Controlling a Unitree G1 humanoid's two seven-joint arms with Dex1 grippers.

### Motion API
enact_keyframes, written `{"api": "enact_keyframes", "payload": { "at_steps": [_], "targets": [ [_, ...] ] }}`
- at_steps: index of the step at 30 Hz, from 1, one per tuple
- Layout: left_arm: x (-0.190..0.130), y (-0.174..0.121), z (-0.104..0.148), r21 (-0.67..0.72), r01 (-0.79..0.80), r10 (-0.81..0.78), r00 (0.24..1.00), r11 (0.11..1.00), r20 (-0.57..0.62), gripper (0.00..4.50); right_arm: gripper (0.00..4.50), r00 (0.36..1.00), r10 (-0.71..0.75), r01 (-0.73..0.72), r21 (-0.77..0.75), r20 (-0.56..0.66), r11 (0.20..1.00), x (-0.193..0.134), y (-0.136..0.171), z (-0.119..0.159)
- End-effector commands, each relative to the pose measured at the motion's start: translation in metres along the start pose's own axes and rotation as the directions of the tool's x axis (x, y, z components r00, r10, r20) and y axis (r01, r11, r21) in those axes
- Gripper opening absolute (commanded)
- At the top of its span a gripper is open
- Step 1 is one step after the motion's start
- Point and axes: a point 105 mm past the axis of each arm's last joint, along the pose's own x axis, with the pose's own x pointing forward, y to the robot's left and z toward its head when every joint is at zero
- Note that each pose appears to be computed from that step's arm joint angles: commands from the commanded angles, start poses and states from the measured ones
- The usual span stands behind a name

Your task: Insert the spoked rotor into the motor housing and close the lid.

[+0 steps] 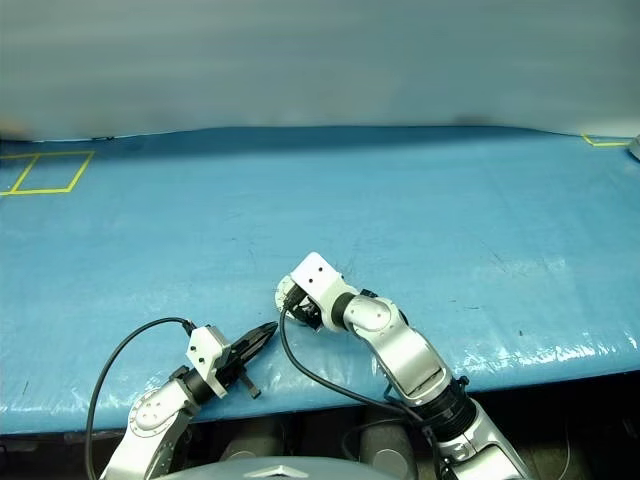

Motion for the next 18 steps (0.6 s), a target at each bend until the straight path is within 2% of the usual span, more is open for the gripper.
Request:
{"api": "enact_keyframes", "payload": {
  "at_steps": [1, 7, 11, 15, 18],
  "targets": [
    [0.001, 0.002, 0.011, 0.032, 0.005, -0.006, 1.000, 0.999, 0.031, 0.00, 3.04, 0.993, -0.057, 0.069, 0.116, -0.105, 0.991, 0.001, -0.013, -0.030],
    [0.000, 0.003, 0.010, 0.032, 0.004, -0.005, 1.000, 0.999, 0.030, 0.00, 3.04, 0.975, -0.068, 0.110, 0.193, -0.211, 0.975, 0.001, -0.013, -0.043],
    [0.000, 0.003, 0.010, 0.032, 0.003, -0.004, 1.000, 0.999, 0.030, 0.00, 3.04, 0.967, -0.071, 0.106, 0.135, -0.243, 0.985, -0.001, -0.010, -0.048],
    [0.000, 0.003, 0.009, 0.031, 0.003, -0.004, 1.000, 1.000, 0.029, 0.00, 3.04, 0.987, -0.065, 0.057, -0.054, -0.149, 0.997, 0.000, -0.008, -0.038],
    [0.000, 0.003, 0.008, 0.030, 0.004, -0.005, 1.000, 1.000, 0.027, 0.00, 3.04, 0.998, -0.047, 0.048, 0.008, -0.044, 0.999, 0.000, -0.006, -0.022]
  ]
}}
